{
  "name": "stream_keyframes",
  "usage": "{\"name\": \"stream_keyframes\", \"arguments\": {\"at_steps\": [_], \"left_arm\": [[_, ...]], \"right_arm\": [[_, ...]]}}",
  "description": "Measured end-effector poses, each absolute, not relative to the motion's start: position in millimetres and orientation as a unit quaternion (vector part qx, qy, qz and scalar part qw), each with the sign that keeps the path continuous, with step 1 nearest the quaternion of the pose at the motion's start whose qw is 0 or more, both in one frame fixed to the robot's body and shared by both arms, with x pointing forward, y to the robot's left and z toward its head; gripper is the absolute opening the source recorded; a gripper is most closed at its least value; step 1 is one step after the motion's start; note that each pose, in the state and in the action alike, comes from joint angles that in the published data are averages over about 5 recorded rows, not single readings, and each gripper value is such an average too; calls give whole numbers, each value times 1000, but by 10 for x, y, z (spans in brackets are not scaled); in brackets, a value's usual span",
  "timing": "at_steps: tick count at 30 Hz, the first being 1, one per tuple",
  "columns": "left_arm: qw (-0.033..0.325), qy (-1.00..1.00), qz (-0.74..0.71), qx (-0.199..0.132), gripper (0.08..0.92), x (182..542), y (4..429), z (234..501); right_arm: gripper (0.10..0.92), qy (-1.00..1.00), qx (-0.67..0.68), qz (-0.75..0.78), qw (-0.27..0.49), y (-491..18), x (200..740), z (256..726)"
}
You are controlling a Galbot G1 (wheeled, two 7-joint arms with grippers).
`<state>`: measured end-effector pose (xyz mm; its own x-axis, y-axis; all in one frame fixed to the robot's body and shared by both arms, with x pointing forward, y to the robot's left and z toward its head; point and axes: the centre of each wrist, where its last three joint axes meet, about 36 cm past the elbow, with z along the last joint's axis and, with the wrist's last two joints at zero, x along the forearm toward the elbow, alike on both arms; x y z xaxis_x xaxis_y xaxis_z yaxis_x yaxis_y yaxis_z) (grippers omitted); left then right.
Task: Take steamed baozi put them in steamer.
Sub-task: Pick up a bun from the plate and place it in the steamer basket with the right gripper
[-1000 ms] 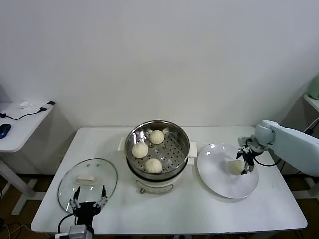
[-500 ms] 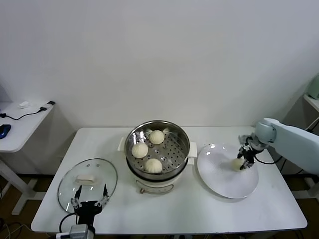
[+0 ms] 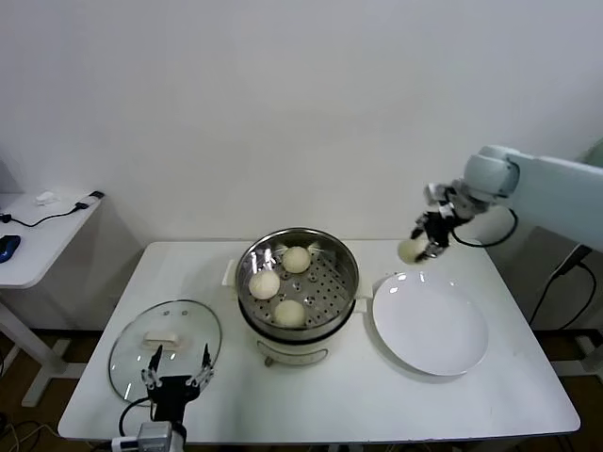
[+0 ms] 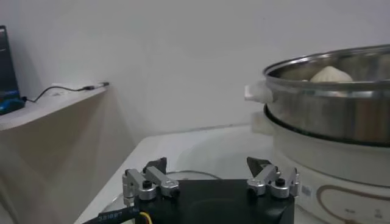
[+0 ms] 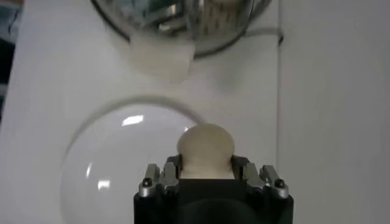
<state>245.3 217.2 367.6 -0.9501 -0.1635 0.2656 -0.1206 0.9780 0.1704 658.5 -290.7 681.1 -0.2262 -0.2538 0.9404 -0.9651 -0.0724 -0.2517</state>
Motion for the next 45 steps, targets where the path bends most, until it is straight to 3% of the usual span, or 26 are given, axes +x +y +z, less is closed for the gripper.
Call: {"name": "stream_keyframes", "arguments": {"at_steps": [7, 16, 28, 38, 45], "left_arm": [[140, -985, -76, 70, 823, 2447, 2152, 3674], [141, -984, -76, 72, 823, 2437, 2153, 3666], [142, -984, -78, 74, 823, 2441, 2178, 3648], [143, -984, -77, 74, 823, 2449, 2182, 3637], [143, -984, -77, 74, 823, 2448, 2184, 3646]], "right_arm": [[560, -586, 549, 509, 312, -2147, 6349, 7085], [560, -570, 554, 514, 322, -1559, 6257, 6765], [560, -563, 535, 526, 347, -1355, 6325, 6117], [565, -566, 531, 523, 352, -1286, 6376, 5853], [727, -568, 542, 514, 346, -1276, 6396, 5900]]}}
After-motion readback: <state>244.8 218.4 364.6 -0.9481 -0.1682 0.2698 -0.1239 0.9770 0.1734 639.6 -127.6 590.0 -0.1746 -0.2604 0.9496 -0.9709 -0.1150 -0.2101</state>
